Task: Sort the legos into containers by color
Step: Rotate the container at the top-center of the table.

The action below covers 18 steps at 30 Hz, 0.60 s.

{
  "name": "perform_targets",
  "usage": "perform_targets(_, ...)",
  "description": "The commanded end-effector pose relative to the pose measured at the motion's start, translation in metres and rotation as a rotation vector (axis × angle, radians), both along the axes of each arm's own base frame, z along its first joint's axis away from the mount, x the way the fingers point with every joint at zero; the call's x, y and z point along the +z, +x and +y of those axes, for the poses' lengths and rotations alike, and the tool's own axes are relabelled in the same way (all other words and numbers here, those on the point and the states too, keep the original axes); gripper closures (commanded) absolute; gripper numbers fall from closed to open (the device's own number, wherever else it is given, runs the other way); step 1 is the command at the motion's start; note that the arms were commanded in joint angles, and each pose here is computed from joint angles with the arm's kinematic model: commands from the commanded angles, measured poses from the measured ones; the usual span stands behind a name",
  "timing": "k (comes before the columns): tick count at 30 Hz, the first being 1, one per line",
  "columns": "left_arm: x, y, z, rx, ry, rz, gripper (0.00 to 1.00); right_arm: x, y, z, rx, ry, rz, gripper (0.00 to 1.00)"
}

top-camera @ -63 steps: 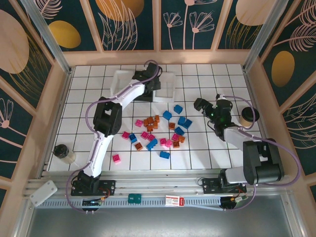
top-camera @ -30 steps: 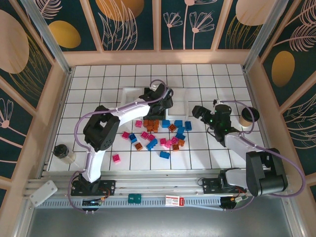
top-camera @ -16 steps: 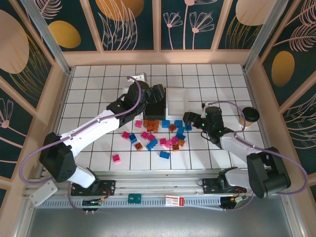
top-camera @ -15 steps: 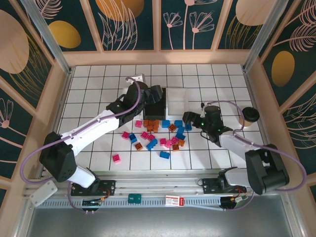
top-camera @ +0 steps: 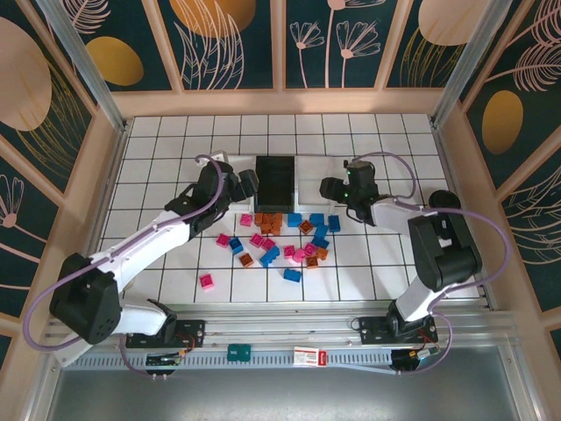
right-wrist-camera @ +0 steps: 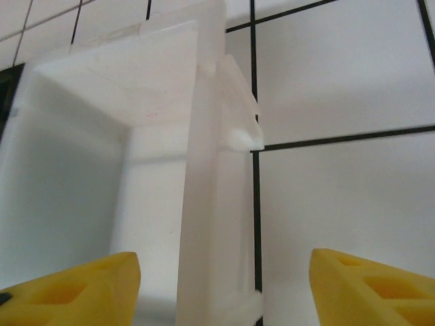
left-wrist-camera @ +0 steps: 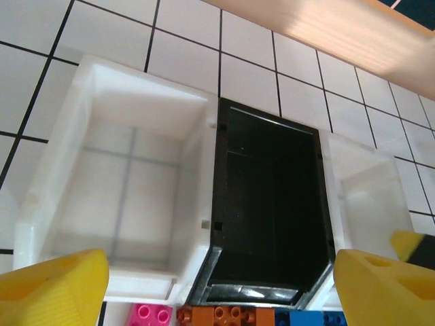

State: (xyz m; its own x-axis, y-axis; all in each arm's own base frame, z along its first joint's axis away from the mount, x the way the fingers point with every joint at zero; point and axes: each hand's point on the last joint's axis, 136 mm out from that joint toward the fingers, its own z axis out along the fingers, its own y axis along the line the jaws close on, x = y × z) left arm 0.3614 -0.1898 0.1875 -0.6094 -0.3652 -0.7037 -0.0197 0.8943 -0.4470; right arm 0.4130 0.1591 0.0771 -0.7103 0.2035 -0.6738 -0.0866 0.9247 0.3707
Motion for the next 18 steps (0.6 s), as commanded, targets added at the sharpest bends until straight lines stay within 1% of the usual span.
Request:
perform_targets(1,-0.008,-0.013,0.002,-0.024,-0.011,0.017,0.15,-0.006,0.006,0.005,0.020,-0.022,0.014,0.43)
perform_targets(5,-0.014,-0.026,0.005,-0.040,-0.032,0.035,0.15,-0.006,0.013,0.011,0.023,-0.012,0.004,0.64)
perform_targets(11,-0.018,-0.037,0.012,-0.042,-0.026,0.043,0.15,-0.001,0.032,0.019,0.050,-0.034,-0.009,0.84)
perform_targets(13,-0.019,-0.039,0.016,-0.034,-0.017,0.042,0.15,0.001,0.039,0.020,0.057,-0.050,-0.008,0.88)
perform_targets(18,-0.020,-0.042,0.019,-0.032,0.001,0.040,0.14,0.007,0.050,0.025,0.079,-0.066,-0.007,0.89)
